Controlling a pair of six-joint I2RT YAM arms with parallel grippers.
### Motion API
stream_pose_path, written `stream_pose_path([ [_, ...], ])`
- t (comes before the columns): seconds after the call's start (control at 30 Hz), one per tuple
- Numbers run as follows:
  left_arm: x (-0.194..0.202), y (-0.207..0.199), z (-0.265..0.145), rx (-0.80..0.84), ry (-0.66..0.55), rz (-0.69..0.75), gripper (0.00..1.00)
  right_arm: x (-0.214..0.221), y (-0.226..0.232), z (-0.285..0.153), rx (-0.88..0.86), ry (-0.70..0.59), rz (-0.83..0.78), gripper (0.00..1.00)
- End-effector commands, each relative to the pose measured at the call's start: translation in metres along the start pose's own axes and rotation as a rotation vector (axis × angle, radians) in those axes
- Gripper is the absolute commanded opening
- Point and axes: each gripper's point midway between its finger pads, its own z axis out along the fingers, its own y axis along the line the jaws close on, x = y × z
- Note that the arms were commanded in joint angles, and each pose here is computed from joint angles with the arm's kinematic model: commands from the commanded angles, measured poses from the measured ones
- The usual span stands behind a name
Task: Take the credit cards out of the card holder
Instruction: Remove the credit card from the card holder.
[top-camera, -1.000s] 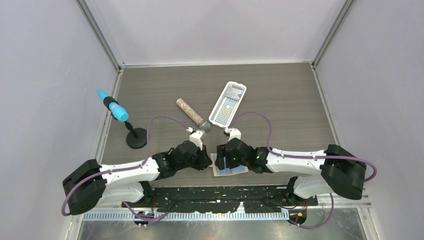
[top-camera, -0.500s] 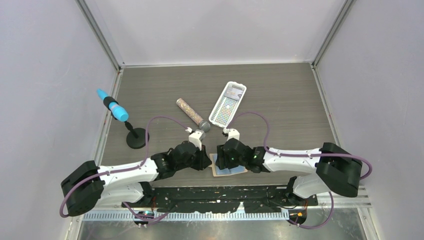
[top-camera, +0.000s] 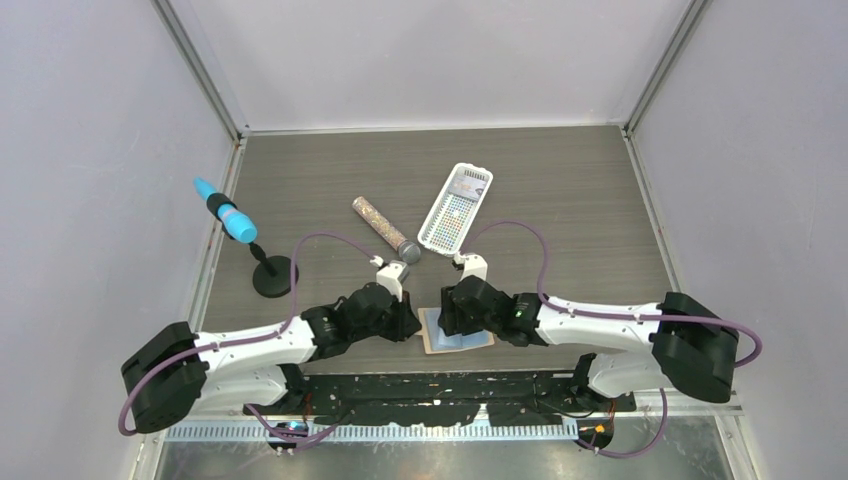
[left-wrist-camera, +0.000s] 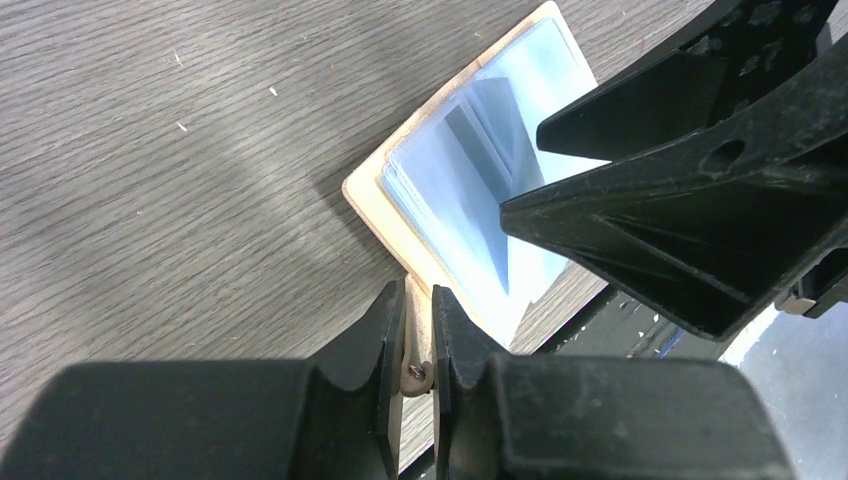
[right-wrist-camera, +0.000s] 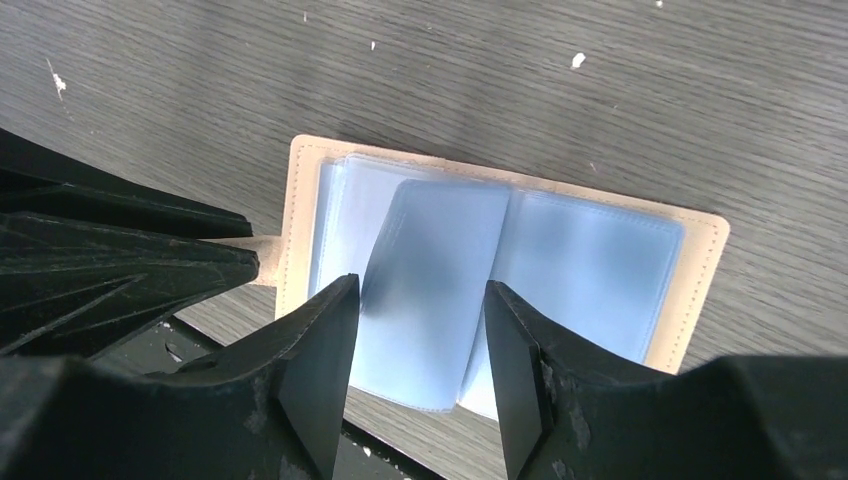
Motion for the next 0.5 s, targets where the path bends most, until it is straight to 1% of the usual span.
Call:
stream_pose_path([
  [0.0,-0.007,0.001,-0.003,-0.005,-0.035,-0.005,0.00,-0.011,-0.008,-0.007,0.041,-0.057,-0.006,0.56],
  [0.2,-0.007,0.000,-0.004,0.002,-0.036,-0.007,0.00,-0.011,-0.035,-0.019,0.143,-0.072,-0.016,0.56],
  [0.33,-0.008,-0.002,-0.005,0.009,-0.038,-0.008,0.00,-0.021,-0.058,-0.035,0.242,-0.123,-0.013,0.56],
  [0.37,-0.009,-0.002,-0.005,0.011,-0.041,-0.008,0.00,-0.027,-0.059,-0.038,0.257,-0.146,-0.013,0.56],
  [0.47,-0.010,-0.004,-0.005,0.016,-0.045,-0.008,0.00,-0.037,-0.055,-0.045,0.258,-0.159,-0.025,0.56],
])
